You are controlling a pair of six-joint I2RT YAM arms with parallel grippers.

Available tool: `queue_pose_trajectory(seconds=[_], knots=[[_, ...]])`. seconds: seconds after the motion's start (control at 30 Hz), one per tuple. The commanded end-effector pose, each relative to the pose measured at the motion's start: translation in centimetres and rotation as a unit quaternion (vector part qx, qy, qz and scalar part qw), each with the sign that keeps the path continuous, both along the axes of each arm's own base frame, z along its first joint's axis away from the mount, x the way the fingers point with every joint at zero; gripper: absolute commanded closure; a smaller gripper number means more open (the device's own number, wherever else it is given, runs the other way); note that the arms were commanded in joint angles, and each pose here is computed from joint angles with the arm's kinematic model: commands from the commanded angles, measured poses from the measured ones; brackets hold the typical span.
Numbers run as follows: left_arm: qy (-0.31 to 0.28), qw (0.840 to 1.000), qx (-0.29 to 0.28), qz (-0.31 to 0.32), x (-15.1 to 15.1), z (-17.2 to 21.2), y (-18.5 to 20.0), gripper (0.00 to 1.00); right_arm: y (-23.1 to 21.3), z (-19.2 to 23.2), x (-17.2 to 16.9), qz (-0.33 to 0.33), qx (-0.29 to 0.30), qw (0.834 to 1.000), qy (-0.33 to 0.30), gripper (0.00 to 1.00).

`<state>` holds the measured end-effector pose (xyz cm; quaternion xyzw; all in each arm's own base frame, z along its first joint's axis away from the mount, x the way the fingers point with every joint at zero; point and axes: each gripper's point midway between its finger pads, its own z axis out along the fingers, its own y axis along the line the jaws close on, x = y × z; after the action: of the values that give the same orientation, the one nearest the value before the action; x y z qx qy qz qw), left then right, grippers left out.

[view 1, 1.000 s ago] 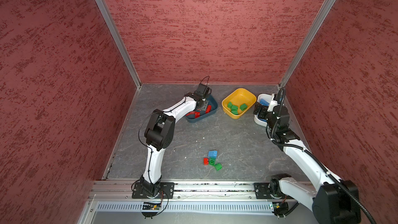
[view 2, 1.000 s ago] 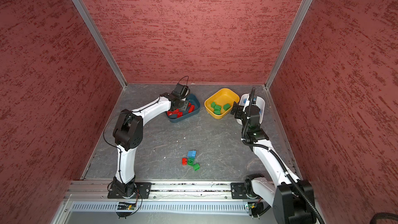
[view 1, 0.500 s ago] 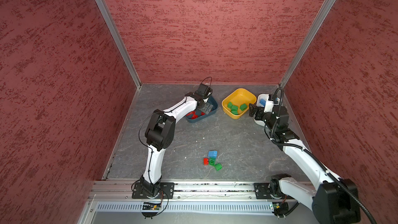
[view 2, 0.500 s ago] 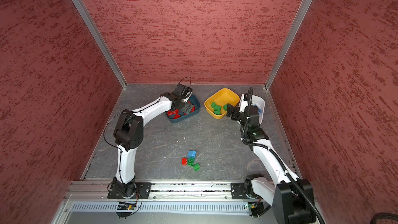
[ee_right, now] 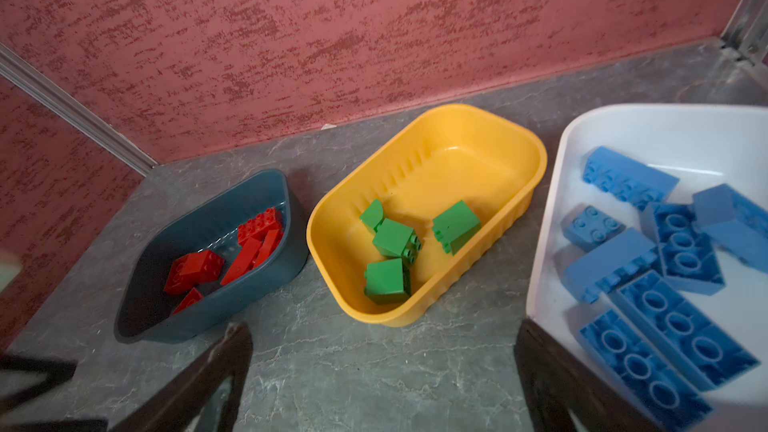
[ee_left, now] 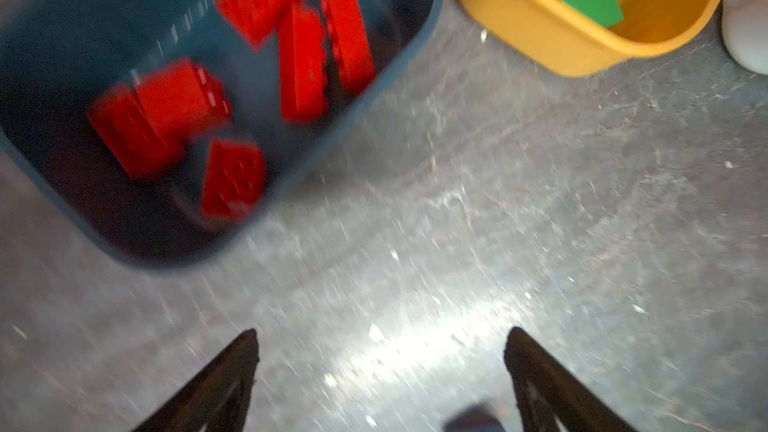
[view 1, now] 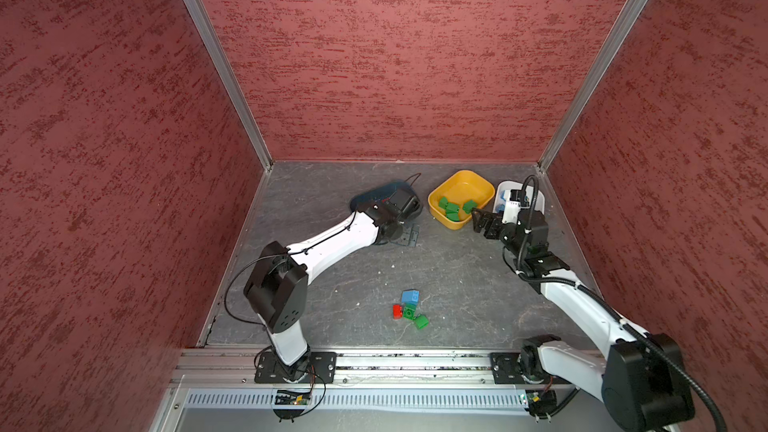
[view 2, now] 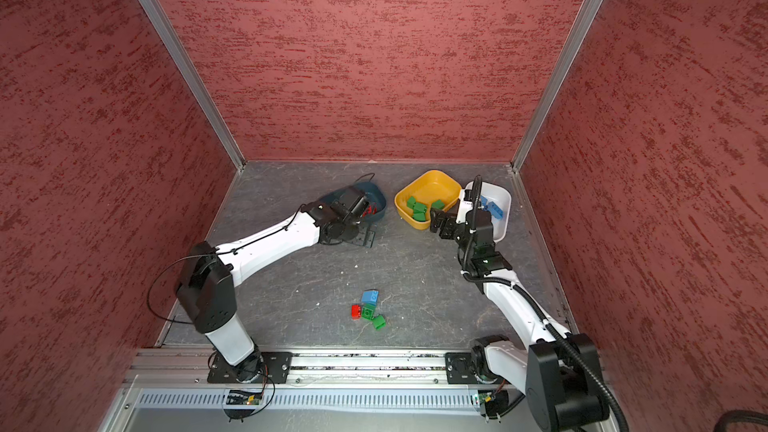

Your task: Sort the legos into containers by color

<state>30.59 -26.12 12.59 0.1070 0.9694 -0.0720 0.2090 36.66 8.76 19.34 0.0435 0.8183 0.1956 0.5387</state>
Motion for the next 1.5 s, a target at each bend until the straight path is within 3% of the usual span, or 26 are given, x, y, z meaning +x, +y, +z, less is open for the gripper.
queue_pose_trajectory(seconds=[0.0,0.1,0.27,0.4,0.6,0.87,1.07,1.3,1.47], knots=[[0.114,0.988,-0.042,0.092,-6.7,-2.5,0.7,0.19,0.5,0.4,0.3,-0.001,0.021,1.000,-0.016,0.01],[0.168,0.979,-0.075,0.088,-11.1,-4.0,-0.2,0.29,0.7,0.2,0.4,0.000,0.018,1.000,-0.018,0.01],[0.213,0.972,-0.057,0.083,-14.9,-6.5,-0.2,0.37,0.9,0.5,0.5,0.000,0.017,0.999,-0.028,0.01],[0.221,0.972,-0.043,0.064,-15.9,-7.7,-0.9,0.42,1.6,0.5,0.2,0.013,0.024,0.999,-0.029,0.01],[0.223,0.972,-0.008,0.069,-16.6,-9.1,-0.3,0.56,5.0,-0.8,-1.5,0.100,0.008,0.995,-0.007,0.01],[0.217,0.973,0.003,0.075,-16.4,-10.2,0.1,0.67,8.6,-2.8,-4.2,0.170,0.008,0.985,0.027,0.01],[0.199,0.977,-0.002,0.082,-16.3,-9.3,0.8,0.67,8.8,-4.9,-5.6,0.168,0.018,0.984,0.059,0.01],[0.192,0.978,-0.017,0.079,-16.7,-9.0,1.5,0.58,8.9,-5.0,-5.5,0.166,0.010,0.984,0.060,0.01],[0.197,0.978,-0.009,0.075,-16.8,-9.9,1.5,0.61,9.5,-5.2,-5.1,0.171,0.009,0.983,0.065,0.01]])
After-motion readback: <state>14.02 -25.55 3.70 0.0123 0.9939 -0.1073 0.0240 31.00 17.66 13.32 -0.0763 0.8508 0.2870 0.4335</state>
